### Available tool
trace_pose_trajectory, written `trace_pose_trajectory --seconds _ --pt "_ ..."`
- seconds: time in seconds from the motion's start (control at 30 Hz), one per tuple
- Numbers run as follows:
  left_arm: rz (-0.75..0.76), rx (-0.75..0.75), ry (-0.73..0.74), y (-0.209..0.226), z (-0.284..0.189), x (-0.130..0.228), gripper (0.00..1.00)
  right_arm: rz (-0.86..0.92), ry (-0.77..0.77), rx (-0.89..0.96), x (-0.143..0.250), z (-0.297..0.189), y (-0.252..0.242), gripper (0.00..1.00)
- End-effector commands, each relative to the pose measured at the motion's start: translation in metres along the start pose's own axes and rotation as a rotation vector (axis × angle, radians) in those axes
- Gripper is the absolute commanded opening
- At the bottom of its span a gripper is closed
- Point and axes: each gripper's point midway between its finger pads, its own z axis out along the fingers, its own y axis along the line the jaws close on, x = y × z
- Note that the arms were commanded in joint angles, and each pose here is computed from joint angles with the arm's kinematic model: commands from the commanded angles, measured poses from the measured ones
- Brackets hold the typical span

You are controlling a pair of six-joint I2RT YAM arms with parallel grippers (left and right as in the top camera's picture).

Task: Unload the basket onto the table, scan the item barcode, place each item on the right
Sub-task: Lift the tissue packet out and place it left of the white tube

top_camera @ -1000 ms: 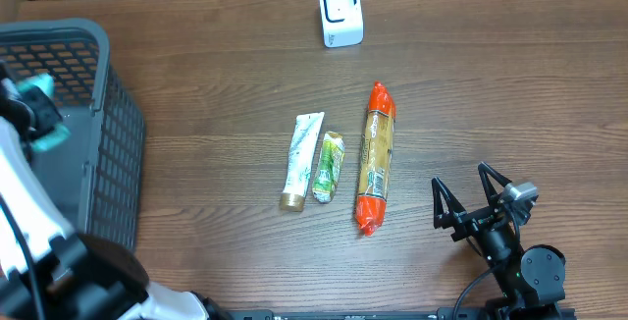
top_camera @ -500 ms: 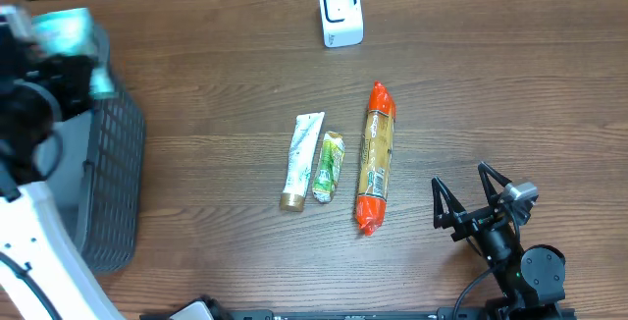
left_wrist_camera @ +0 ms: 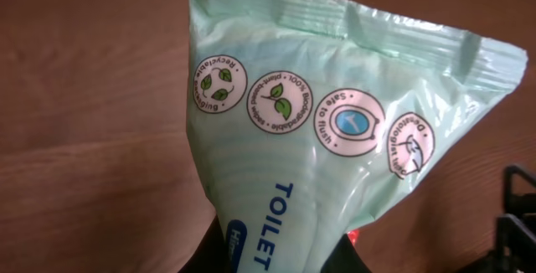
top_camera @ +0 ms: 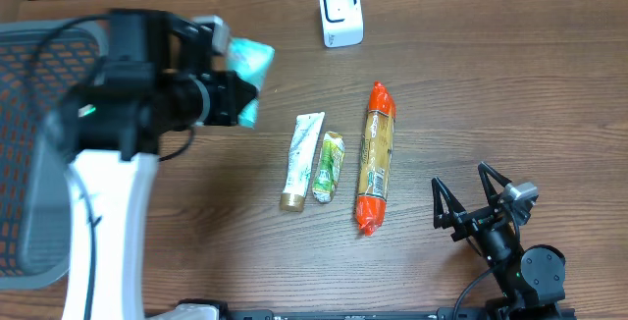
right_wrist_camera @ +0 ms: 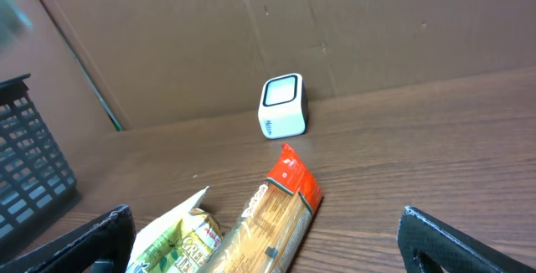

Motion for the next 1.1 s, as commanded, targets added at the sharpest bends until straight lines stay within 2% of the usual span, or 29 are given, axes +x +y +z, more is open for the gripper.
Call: trace_pose_trajectory --seconds 0.0,0.1,0.23,0.37,0.5,0.57,0.63,0.77,0.97,1.0,1.07 --pt "-0.081 -0.073 0.128 0.019 0.051 0.024 0.04 -0.004 -0.006 0.009 0.001 0.0 -0.002 1.0" --pt "-0.132 -0.096 0.214 0.033 0.099 0.046 0.06 -0.004 -0.006 0.009 0.001 0.0 -0.002 1.0" --pt "-0.222 -0.143 0.296 0.055 0.151 0.072 0.15 -0.004 -0.006 0.009 0.001 0.0 -0.002 1.0" --pt "-0.277 -0.164 0.351 0.068 0.181 0.086 0.42 -0.004 -0.006 0.008 0.001 0.0 -0.002 1.0" --pt "-0.282 -0.167 0.358 0.07 0.189 0.087 0.7 -0.004 -0.006 0.009 0.001 0.0 -0.002 1.0" --pt "-0.276 -0.161 0.336 0.068 0.187 0.081 0.79 -0.004 -0.006 0.009 0.001 0.0 -0.002 1.0" --pt "-0.268 -0.162 0.31 0.067 0.182 0.073 0.82 -0.004 -0.006 0.009 0.001 0.0 -0.002 1.0" --pt "-0.246 -0.138 0.235 0.055 0.16 0.053 0.83 -0.004 -0.006 0.009 0.001 0.0 -0.002 1.0" --pt "-0.189 -0.086 0.073 0.026 0.095 0.018 0.85 -0.004 -0.006 0.009 0.001 0.0 -0.002 1.0" --pt "-0.166 -0.076 0.038 0.021 0.08 0.012 0.87 -0.004 -0.006 0.009 0.001 0.0 -0.002 1.0" --pt "-0.129 -0.059 -0.028 0.011 0.052 0.005 0.99 -0.004 -0.006 0.009 0.001 0.0 -0.002 1.0"
